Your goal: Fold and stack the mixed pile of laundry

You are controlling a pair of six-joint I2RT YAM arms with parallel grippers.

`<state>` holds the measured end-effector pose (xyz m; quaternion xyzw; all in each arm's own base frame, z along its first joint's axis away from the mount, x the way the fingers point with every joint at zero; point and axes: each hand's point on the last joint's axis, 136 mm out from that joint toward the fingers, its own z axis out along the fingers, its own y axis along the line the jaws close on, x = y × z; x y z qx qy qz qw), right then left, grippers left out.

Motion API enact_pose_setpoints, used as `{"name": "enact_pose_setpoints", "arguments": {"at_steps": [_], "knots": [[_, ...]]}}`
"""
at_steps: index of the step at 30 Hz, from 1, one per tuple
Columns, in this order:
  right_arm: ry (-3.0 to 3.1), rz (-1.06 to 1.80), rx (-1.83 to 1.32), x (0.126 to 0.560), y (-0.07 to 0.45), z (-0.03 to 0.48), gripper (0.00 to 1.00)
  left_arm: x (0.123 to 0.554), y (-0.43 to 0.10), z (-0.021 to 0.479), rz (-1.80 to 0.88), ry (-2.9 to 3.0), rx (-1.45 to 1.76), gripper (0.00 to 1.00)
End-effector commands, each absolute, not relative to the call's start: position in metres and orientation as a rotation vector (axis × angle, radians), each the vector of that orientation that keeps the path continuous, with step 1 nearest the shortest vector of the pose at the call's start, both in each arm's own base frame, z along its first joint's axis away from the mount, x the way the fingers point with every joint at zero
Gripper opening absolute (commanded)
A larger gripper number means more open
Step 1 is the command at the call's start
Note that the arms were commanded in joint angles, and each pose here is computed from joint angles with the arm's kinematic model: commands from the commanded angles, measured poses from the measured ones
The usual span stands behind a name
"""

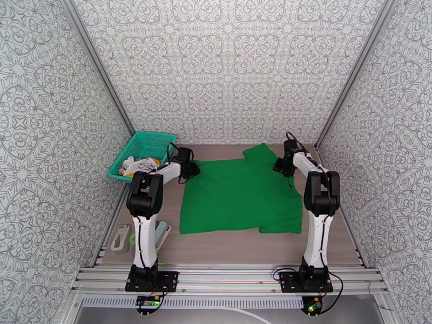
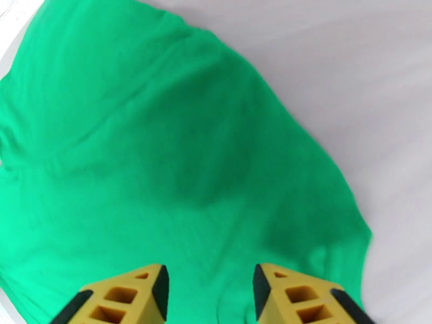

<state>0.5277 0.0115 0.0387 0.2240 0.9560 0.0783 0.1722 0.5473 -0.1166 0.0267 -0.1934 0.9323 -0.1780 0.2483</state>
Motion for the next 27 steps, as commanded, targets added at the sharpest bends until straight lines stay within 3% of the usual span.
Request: {"name": "enact_pose_setpoints", "arguments": {"at_steps": [1,16,22,27], "knots": [[2.751,0.302,0.698,0.536,0.017,0.024,0.48,0.552,-0.111,-0.004,-0.510,2.604,-0.604,0.29],[2.662,0.452,0.759,0.614,0.013,0.000,0.49,0.617,-0.096,-0.012,-0.584,2.548,-0.652,0.31],[2.614,0.514,0.691,0.614,0.015,0.053,0.50,0.617,-0.099,0.040,-0.577,2.502,-0.549,0.48],[2.533,0.489,0.669,0.564,0.013,0.117,0.53,0.585,-0.104,0.102,-0.523,2.456,-0.426,0.61]]}}
